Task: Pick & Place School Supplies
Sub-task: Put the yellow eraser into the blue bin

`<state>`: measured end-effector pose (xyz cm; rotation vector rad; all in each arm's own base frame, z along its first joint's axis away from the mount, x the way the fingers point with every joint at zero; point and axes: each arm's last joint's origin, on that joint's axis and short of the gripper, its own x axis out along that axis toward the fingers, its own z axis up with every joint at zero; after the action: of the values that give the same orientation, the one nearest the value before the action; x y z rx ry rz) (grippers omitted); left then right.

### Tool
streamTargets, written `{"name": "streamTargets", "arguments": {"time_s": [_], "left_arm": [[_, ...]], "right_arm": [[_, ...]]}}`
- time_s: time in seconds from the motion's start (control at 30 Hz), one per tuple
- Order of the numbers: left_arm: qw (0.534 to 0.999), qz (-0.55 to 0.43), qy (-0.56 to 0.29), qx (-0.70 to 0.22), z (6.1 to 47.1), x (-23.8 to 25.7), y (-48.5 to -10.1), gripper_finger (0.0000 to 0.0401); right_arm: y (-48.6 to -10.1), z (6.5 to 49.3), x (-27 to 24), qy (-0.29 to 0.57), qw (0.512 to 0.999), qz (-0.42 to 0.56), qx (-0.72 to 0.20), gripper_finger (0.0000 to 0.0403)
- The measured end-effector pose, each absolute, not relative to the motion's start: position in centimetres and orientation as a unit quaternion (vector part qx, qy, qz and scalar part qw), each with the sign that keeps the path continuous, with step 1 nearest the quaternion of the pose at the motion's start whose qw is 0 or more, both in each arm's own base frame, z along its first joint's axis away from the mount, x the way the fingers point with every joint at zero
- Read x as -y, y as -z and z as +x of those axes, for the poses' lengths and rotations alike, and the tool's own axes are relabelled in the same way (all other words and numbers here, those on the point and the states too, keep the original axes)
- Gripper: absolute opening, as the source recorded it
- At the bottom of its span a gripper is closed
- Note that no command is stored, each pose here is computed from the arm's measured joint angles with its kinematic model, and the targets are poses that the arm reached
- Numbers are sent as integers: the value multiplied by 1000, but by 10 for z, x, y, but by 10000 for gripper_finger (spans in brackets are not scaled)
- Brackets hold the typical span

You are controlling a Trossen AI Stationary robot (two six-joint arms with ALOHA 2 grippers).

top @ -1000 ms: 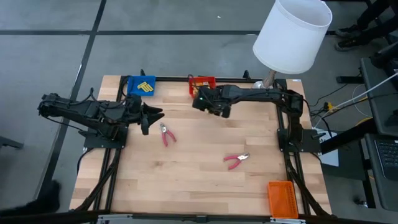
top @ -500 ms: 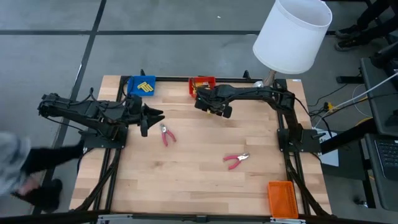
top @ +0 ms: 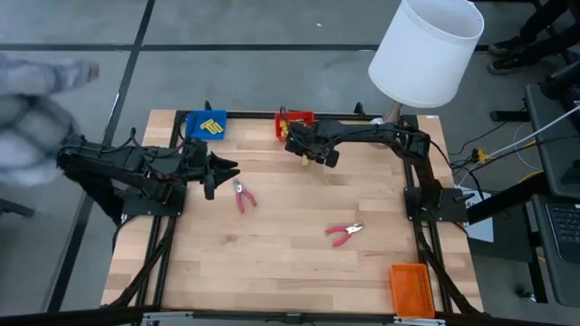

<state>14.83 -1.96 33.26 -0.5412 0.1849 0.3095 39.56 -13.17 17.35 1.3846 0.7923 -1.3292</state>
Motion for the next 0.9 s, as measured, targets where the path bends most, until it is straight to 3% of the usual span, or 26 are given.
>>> {"name": "streamTargets", "arguments": {"time_s": [0.4, 0.9], "left_arm": [[948, -270, -149, -79, 145, 19, -335, 143], [945, -280, -148, -75, 145, 19, -336, 143]], "right_arm": [[-148, 403, 133, 532, 507, 571, -366, 194], [-147, 403, 132, 539, 512, 563, -362, 194]]}}
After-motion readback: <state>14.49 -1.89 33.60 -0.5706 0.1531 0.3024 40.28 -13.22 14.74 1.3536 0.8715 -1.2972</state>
